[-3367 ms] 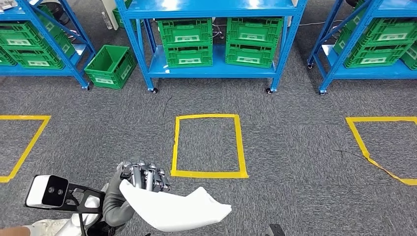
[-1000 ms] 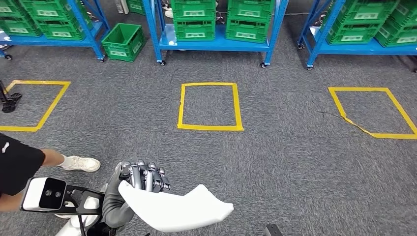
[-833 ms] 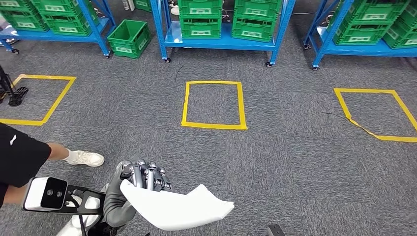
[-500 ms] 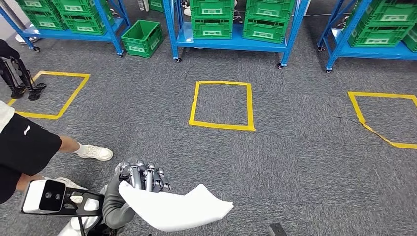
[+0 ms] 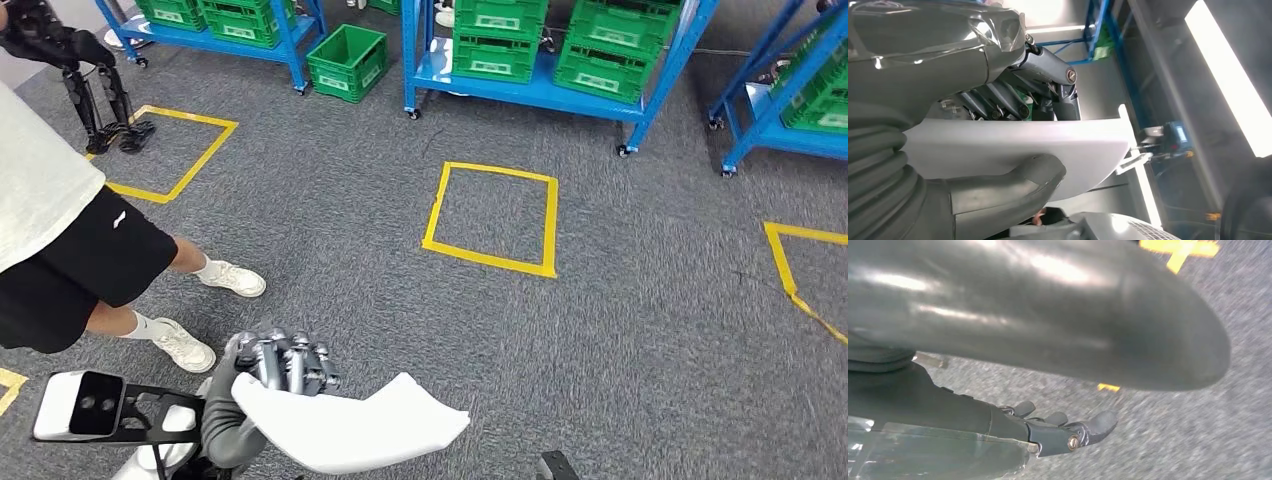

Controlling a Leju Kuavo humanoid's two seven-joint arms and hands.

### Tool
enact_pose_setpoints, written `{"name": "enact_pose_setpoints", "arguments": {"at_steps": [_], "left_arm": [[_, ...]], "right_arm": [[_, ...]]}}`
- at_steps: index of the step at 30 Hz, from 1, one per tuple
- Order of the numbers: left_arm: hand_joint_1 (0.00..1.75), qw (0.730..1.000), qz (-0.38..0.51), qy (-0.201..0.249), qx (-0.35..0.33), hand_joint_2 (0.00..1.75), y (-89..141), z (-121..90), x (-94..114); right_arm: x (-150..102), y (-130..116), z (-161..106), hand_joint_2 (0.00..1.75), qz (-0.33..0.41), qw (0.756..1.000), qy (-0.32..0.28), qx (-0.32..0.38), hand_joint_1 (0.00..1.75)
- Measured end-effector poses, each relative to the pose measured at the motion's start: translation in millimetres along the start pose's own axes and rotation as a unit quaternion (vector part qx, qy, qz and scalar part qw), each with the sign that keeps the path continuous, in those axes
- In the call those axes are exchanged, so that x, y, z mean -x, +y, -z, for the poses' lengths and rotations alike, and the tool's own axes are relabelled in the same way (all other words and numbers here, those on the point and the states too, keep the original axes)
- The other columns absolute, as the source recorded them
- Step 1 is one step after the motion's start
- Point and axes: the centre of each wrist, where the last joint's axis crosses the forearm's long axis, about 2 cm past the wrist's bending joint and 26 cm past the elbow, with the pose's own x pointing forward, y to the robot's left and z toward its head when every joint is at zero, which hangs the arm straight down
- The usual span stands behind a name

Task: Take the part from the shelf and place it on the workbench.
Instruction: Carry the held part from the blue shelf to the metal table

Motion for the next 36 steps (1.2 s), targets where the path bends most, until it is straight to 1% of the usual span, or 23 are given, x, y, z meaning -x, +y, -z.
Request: {"name": "enact_pose_setpoints", "arguments": {"at_steps": [5, 12, 16, 25, 32, 36], "left_arm": [[1.75, 1.0, -0.002, -0.001, 0.002, 1.75, -1, 2, 1], [1.75, 1.0, -0.002, 0.0, 0.003, 1.75, -1, 2, 2], [1.75, 1.0, -0.002, 0.0, 0.004, 1.75, 0, 1, 1], [1.75, 1.0, -0.006, 0.003, 0.012, 1.75, -1, 2, 1], [1.75, 1.0, -0.012, 0.003, 0.016, 1.75, -1, 6, 1], [1.75, 1.0, -0.018, 0.003, 0.02, 1.75, -3, 7, 4]], "right_arm": [[5, -1, -1, 0.0, 0.0, 1.0, 0.007, 0.002, 0.0], [4, -3, -1, 0.0, -0.001, 1.0, 0.005, 0.004, 0.0], [1, -1, 0, 0.0, 0.0, 1.0, 0.002, 0.002, 0.0], [7, 2, -2, 0.0, 0.007, 1.0, -0.002, 0.003, 0.0], [18, 3, -4, 0.0, 0.013, 1.0, -0.004, 0.008, 0.0], [30, 1, -7, 0.0, 0.013, 1.0, 0.007, 0.013, 0.0]]}}
